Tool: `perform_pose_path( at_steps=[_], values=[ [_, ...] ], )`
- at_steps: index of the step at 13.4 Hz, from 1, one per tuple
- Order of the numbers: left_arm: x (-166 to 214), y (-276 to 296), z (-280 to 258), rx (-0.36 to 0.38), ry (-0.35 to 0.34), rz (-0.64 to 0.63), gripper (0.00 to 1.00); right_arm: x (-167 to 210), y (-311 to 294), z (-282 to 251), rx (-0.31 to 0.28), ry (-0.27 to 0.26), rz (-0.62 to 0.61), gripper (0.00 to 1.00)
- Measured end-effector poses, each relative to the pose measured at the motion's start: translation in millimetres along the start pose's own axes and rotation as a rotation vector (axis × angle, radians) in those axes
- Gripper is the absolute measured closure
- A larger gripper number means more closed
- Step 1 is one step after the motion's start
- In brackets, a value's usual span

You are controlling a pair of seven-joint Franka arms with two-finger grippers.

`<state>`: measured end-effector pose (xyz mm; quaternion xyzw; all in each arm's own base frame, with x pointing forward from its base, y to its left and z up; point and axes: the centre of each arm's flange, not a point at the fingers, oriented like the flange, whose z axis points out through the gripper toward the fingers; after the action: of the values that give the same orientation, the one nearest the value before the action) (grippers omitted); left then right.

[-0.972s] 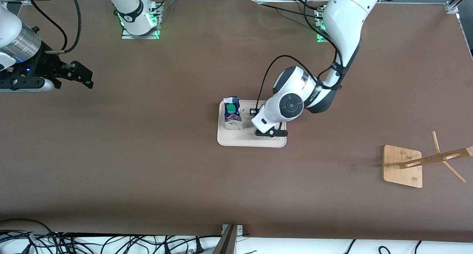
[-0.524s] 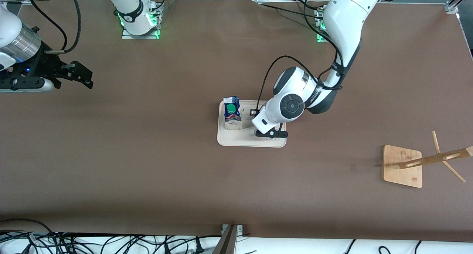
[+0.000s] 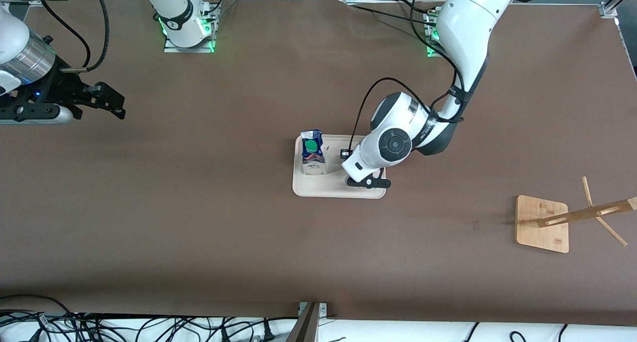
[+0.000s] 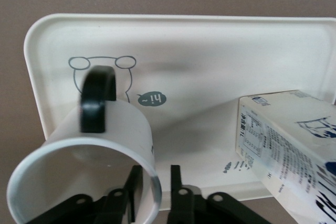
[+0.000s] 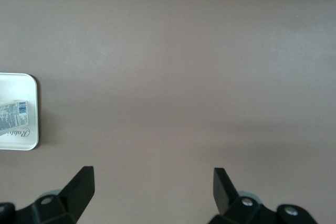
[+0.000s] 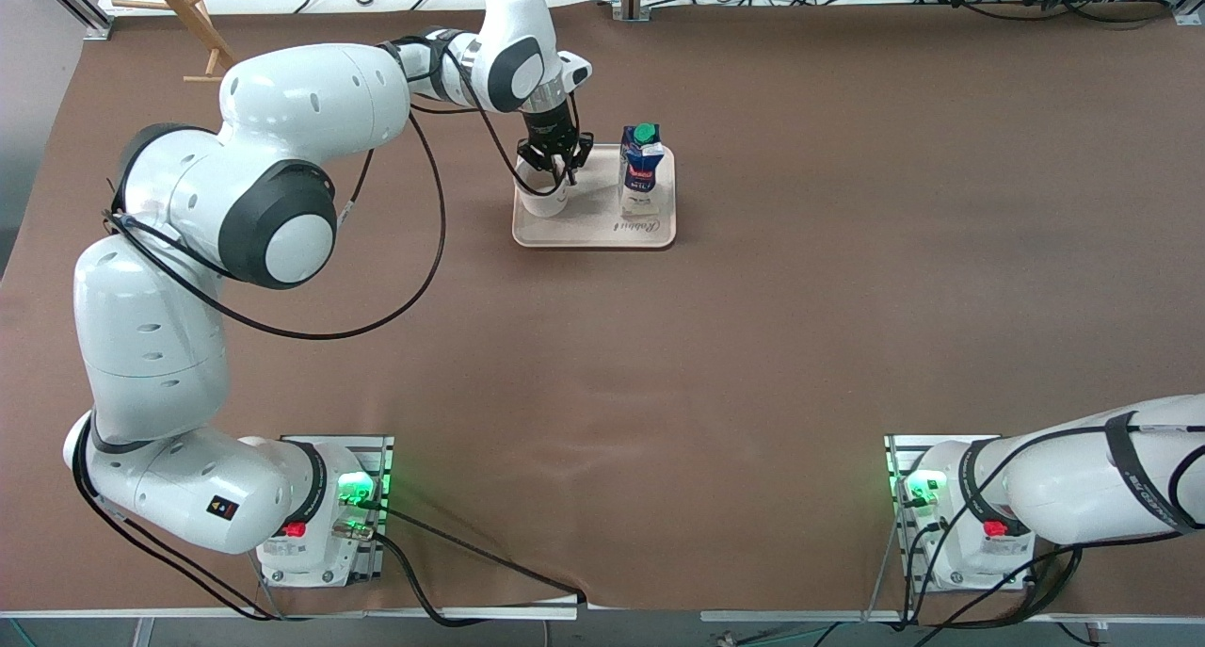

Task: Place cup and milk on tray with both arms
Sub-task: 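Open the left gripper and raise it away from the mug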

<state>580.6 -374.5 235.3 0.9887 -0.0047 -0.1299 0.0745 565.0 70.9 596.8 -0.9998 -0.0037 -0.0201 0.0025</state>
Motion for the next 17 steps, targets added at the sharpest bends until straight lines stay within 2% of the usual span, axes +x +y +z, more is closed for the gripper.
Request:
perform_pose_path(
  at_steps=[4,6,7,12,13,15,17],
  values=[
    [-2,-2,-21,0.013,-0.008,0.002,0.26,0,0,0,0.0,0.0,0.0,0.0],
    [-6,-10,-65,0.02,0.004,-0.008,0.04,0,0,0,0.0,0.0,0.0,0.0],
    [-8,-20,-95,0.016,0.025,-0.021,0.0,0,0,0,0.0,0.001,0.0,0.0],
    [-20,-106,-228,-0.003,0.094,-0.094,0.0,0,0,-1,0.0,0.001,0.001,0.0],
    [-20,-129,-245,0.028,0.119,-0.072,0.0,0,0,-1,0.0,0.001,0.001,0.0],
    [-22,-169,-276,0.143,0.177,-0.012,0.0,0,0,-1,0.0,0.001,0.001,0.0],
    [-35,-196,-305,0.227,0.185,-0.008,0.0,0,0,-1,0.0,0.001,0.001,0.0]
  ],
)
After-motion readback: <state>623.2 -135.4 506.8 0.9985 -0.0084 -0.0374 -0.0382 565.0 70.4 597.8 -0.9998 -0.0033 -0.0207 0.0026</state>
